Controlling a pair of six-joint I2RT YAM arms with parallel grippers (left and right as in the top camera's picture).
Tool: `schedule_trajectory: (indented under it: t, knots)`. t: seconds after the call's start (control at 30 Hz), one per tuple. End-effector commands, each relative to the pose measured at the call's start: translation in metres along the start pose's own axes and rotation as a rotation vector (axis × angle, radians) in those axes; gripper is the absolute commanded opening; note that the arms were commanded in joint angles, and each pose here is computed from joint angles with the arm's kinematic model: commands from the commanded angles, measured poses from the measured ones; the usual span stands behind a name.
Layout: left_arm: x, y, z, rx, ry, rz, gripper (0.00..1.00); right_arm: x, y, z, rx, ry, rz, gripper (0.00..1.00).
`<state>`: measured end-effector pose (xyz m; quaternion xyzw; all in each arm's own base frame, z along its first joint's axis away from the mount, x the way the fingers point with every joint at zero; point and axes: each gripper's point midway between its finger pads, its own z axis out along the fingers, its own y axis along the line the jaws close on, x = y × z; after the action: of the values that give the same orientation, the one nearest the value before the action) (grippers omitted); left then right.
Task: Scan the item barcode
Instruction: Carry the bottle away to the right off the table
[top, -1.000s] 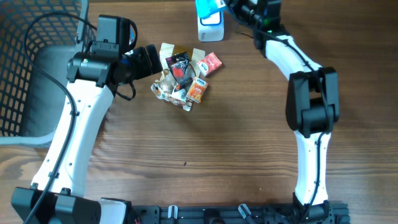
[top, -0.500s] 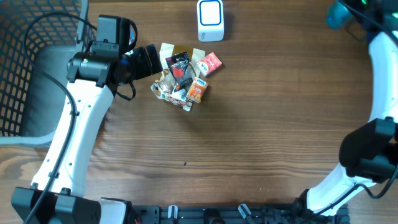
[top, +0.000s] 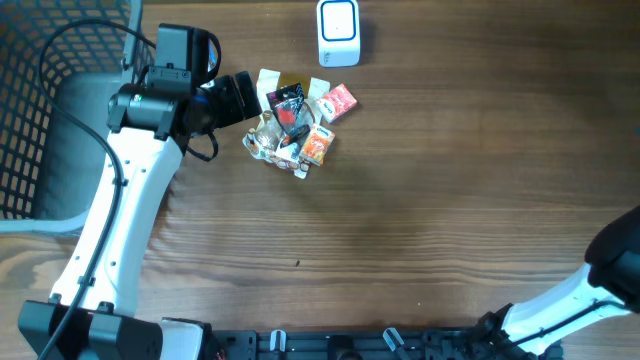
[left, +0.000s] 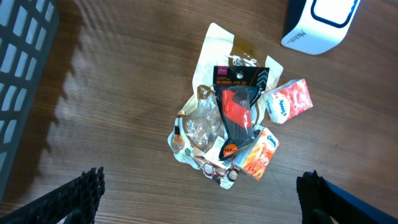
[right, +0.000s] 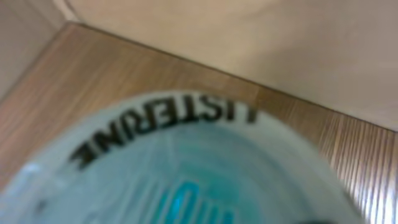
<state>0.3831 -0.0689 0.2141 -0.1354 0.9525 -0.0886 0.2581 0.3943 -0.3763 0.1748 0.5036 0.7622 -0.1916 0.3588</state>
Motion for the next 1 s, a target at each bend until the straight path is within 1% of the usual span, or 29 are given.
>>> schedule_trajectory:
  t: [0.0, 0.1, 0.17, 0.2, 0.27, 0.3, 0.4, 0.47, 0.5, 0.57, 0.7, 0.8, 0.87, 0.97]
  knots:
    - [-0.002, 0.001, 0.001, -0.006, -0.004, -0.011, 1.00, 0.012, -0.008, 0.036, 0.035, 0.007, -0.024, 0.06]
    - [-0.002, 0.001, 0.001, -0.006, -0.004, -0.011, 1.00, 0.025, -0.015, 0.067, 0.052, 0.016, -0.041, 0.09]
    - [-0.002, 0.001, 0.001, -0.006, -0.004, -0.011, 1.00, 0.028, -0.021, 0.076, 0.062, 0.022, -0.035, 0.12]
    - [-0.002, 0.001, 0.001, -0.006, -0.004, -0.011, 1.00, 0.026, -0.024, 0.077, 0.065, 0.015, -0.028, 0.25]
    - [-0.002, 0.001, 0.001, -0.006, -0.004, -0.011, 1.00, 0.020, -0.027, 0.075, 0.066, 0.003, -0.047, 0.38]
    - [-0.002, 0.001, 0.001, -0.006, -0.004, -0.011, 1.00, 0.019, -0.027, 0.074, 0.067, 0.003, -0.051, 0.52]
    - [-0.002, 0.001, 0.001, -0.006, -0.004, -0.011, 1.00, 0.013, -0.027, 0.065, 0.065, -0.001, -0.068, 0.78]
    - [-0.002, 0.001, 0.001, -0.006, -0.004, -0.011, 1.00, -0.003, -0.027, 0.046, 0.054, -0.034, -0.057, 0.93]
    - [-0.002, 0.001, 0.001, -0.006, -0.004, -0.011, 1.00, -0.018, -0.026, 0.029, 0.043, -0.066, -0.048, 0.96]
    - [-0.002, 0.001, 0.001, -0.006, -0.004, -0.011, 1.00, -0.035, -0.020, 0.007, -0.005, -0.104, -0.040, 0.99]
    - [-0.002, 0.001, 0.001, -0.006, -0.004, -0.011, 1.00, -0.073, -0.003, -0.054, -0.145, -0.195, -0.016, 1.00]
    - [-0.002, 0.001, 0.001, -0.006, -0.004, -0.011, 1.00, -0.086, 0.008, -0.092, -0.219, -0.234, -0.016, 1.00]
    - [-0.002, 0.001, 0.001, -0.006, -0.004, -0.011, 1.00, -0.086, 0.037, -0.129, -0.389, -0.231, -0.043, 1.00]
    - [-0.002, 0.001, 0.001, -0.006, -0.004, -0.011, 1.00, -0.064, 0.097, -0.195, -0.760, -0.151, -0.104, 1.00]
